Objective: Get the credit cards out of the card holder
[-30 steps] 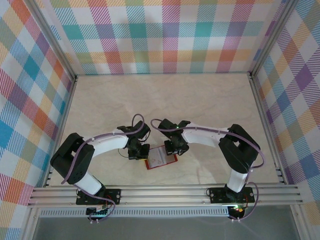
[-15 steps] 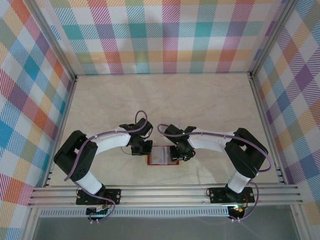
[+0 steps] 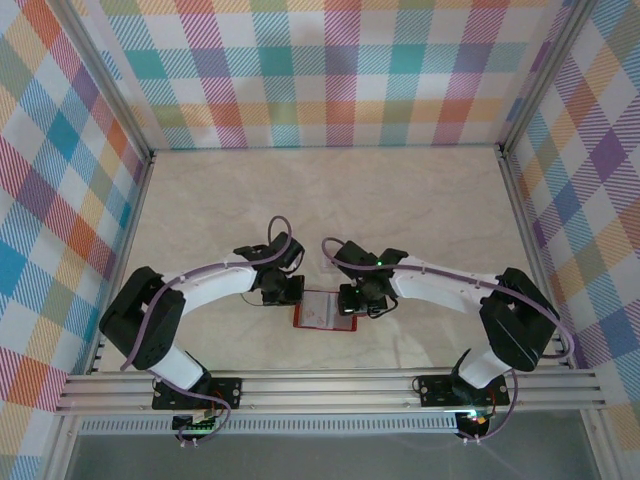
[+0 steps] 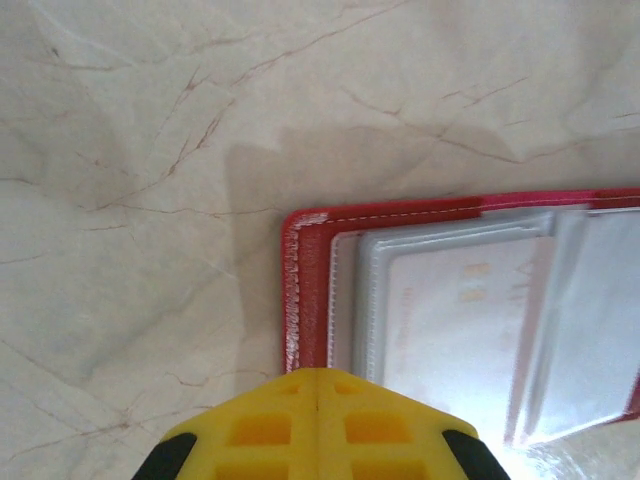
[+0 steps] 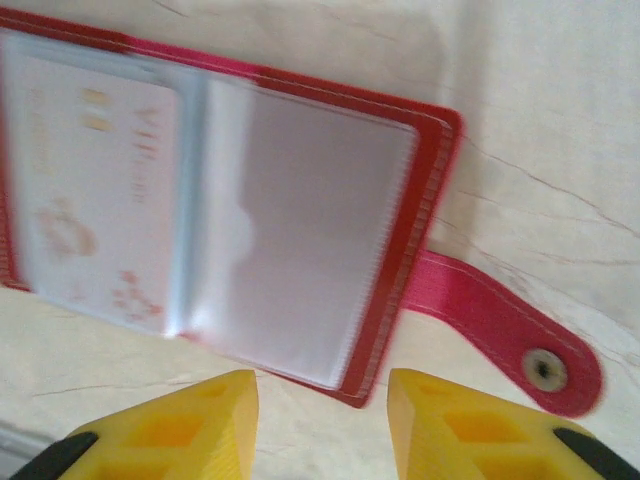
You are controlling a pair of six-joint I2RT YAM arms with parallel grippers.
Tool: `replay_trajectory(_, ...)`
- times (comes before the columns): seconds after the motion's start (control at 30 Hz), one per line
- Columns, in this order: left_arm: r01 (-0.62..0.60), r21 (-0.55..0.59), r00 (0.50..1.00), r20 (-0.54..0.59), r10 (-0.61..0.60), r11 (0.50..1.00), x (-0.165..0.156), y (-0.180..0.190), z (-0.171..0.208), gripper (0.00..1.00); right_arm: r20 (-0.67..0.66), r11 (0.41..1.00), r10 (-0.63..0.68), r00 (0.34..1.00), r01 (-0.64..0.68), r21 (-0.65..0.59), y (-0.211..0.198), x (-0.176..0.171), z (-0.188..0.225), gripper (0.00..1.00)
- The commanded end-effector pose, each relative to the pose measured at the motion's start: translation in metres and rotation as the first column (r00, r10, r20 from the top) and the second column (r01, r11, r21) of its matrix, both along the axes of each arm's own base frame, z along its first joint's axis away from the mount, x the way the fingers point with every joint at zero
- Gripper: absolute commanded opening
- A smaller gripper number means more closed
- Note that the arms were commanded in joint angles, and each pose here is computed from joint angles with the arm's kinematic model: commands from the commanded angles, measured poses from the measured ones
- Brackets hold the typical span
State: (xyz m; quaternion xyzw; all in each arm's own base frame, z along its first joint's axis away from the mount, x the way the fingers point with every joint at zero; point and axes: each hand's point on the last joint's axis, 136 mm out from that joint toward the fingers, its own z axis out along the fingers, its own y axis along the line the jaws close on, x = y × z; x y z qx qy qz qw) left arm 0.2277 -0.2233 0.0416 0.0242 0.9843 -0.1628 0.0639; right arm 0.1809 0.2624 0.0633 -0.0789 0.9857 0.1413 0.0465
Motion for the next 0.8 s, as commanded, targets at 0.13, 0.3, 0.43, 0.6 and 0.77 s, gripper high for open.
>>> replay_trajectory(0.13,0.001,-0.091,1.0,-0.022,-0.003,0.996,0.001,-0.018,0.012,0.06,-0.056,0.967,0.006,0.998,0.009,0.255,0.055,0.009,0.011,0.34)
replay_trajectory(0.3,0.013,-0.1,0.997,-0.07,-0.02,0.995,-0.001,-0.025,-0.004,0.07,-0.107,0.956,-0.007,0.994,0.038,0.291,0.062,0.013,-0.009,0.28)
replay_trajectory(0.43,0.011,-0.068,0.993,-0.117,-0.018,0.998,-0.008,-0.02,-0.019,0.07,-0.125,0.947,-0.007,0.992,0.046,0.319,0.064,0.015,-0.019,0.24)
replay_trajectory(0.6,-0.003,-0.062,0.99,-0.14,-0.006,0.998,-0.018,-0.015,-0.026,0.07,-0.127,0.939,-0.001,0.992,0.045,0.341,0.068,0.016,-0.021,0.24)
replay_trajectory(0.77,-0.012,-0.057,0.991,-0.135,0.004,0.998,-0.019,-0.012,-0.025,0.07,-0.136,0.951,-0.008,0.991,0.05,0.306,0.063,0.016,-0.031,0.24)
